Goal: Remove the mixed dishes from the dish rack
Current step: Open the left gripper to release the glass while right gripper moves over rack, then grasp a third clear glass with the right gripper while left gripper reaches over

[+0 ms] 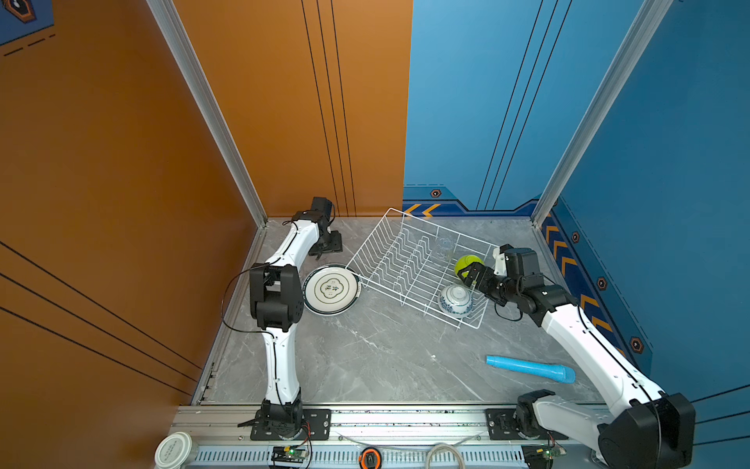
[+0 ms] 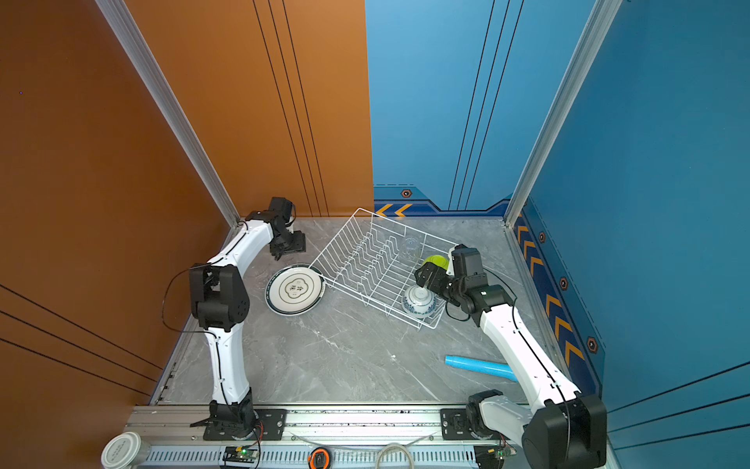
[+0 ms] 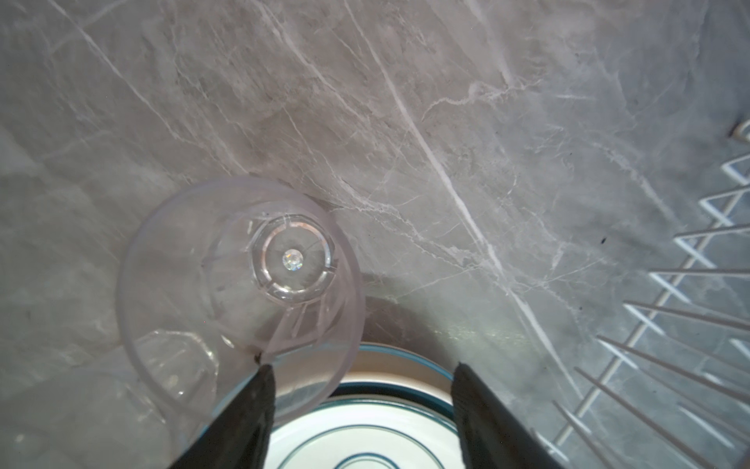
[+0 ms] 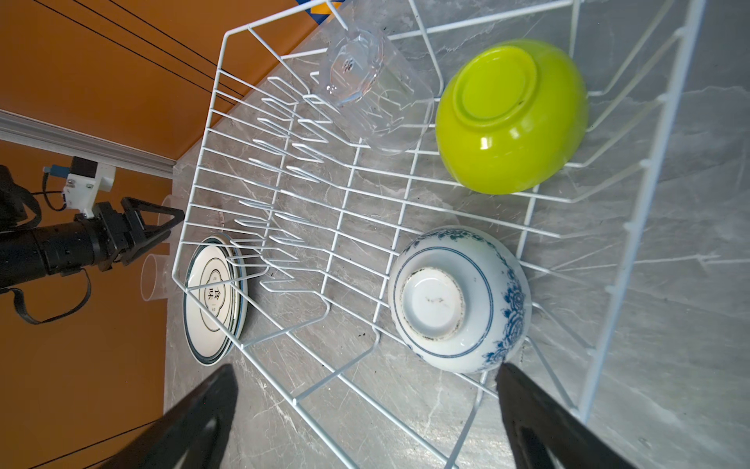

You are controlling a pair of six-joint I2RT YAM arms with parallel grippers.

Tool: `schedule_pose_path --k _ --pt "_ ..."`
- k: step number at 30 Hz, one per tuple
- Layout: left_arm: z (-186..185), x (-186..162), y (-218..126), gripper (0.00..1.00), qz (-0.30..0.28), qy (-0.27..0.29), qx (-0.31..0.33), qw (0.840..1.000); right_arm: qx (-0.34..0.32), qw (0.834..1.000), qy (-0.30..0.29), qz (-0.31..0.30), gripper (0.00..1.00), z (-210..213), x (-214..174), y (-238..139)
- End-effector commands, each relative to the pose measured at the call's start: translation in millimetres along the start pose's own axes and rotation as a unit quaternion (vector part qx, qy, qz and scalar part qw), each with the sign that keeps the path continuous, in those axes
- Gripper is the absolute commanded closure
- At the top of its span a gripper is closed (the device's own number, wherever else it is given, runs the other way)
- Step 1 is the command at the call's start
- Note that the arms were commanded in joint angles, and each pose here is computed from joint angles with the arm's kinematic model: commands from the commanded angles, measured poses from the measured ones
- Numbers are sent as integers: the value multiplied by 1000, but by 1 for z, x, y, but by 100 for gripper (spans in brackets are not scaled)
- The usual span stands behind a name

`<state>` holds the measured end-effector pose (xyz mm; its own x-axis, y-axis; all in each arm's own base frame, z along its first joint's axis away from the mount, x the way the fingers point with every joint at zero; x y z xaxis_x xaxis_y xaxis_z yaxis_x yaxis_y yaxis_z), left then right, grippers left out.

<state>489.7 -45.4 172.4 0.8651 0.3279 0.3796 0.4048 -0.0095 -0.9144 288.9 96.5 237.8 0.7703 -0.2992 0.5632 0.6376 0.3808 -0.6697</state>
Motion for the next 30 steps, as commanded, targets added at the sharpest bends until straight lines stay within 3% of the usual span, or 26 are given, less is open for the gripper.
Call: schedule_pose_path --k 1,5,8,13,18,23,30 --pt "-10 5 -50 16 -33 1 -37 999 -17 1000 -11 5 0 4 9 9" --pt "-13 -2 -81 1 -60 -15 -81 995 -23 999 -30 18 0 12 24 31" --pt "-18 -17 -98 2 -95 -40 -142 985 -41 998 -42 24 0 15 41 54" --pt "-15 -48 -117 2 -135 -54 -175 974 -96 991 -81 41 0 18 62 90" --pt "-25 -77 -137 2 -147 -40 -214 965 -149 982 -115 30 4 19 77 123" --pt "-33 -100 -152 2 -148 -26 -244 958 -163 979 -122 24 11 23 90 148" --pt "-29 -126 -156 2 -148 -30 -270 951 -209 967 -146 23 18 19 99 169"
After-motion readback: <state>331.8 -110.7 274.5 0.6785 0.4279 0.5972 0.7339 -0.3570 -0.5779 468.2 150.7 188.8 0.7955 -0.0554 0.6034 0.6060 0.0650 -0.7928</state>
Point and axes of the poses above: each gripper's point midway between its finger pads, its own y axis out along the fingers, its own z axis along the line the jaws close on, x = y × z, the point moved 6 cm from there along -y, back along the fingers, and after that the axes turned 10 degrees about -y, right-handed, at the moved point
